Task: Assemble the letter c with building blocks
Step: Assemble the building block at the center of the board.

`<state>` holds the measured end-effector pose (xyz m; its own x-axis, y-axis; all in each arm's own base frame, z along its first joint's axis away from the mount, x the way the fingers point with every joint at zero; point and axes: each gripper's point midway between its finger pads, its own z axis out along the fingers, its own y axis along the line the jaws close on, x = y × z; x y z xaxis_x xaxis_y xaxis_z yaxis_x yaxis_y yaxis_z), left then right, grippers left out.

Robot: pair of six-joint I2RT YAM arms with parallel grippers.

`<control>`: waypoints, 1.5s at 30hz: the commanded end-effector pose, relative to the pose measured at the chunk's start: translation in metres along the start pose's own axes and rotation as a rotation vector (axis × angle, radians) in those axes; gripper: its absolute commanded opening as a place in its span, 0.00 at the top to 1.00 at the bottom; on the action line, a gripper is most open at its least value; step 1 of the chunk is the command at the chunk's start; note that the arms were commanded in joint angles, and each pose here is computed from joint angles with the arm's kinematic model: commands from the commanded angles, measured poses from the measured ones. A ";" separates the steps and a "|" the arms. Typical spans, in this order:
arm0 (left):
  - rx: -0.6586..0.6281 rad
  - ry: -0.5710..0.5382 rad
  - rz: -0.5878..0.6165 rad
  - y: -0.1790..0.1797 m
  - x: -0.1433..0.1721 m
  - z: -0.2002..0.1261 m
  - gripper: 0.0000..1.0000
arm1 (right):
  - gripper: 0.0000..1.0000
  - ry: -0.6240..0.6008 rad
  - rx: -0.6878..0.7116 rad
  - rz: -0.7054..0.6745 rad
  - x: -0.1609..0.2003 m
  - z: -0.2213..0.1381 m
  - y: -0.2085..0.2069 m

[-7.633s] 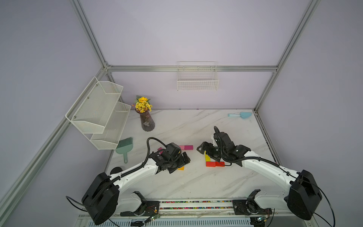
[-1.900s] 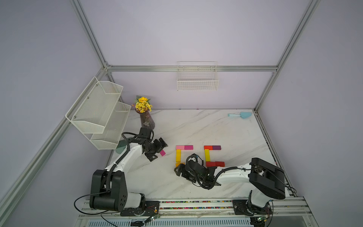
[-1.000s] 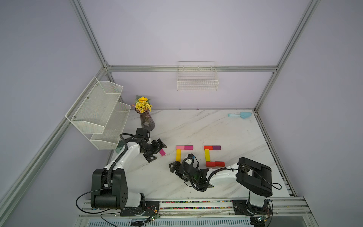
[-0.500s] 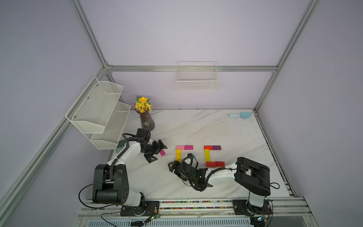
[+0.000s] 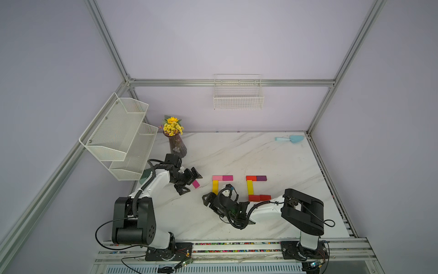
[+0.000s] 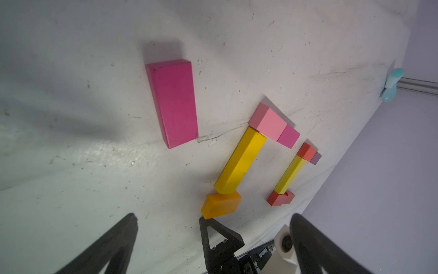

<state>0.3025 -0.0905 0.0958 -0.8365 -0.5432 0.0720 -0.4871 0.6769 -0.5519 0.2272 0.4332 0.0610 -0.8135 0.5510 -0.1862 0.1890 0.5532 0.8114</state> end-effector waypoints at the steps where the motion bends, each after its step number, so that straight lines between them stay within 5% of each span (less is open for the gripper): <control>1: 0.032 -0.005 0.024 -0.010 -0.005 -0.006 0.00 | 0.05 -0.004 0.056 0.014 -0.002 0.007 -0.017; 22: 0.040 -0.002 0.026 -0.014 -0.011 -0.004 0.00 | 0.05 0.024 0.051 0.016 -0.005 0.013 -0.016; 33: -0.003 -0.025 0.038 -0.008 -0.015 -0.005 0.00 | 0.05 0.106 -0.108 -0.037 -0.003 -0.024 0.049; 45: -0.226 -0.074 0.002 0.012 -0.022 0.010 0.01 | 0.05 0.051 -0.003 0.027 -0.094 -0.084 0.020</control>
<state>0.3094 -0.0767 0.0745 -0.8249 -0.5633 0.0471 -0.5328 0.7471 -0.3975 0.2672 0.3691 0.1616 -0.8167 0.5573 -0.1500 0.1512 0.4574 0.8763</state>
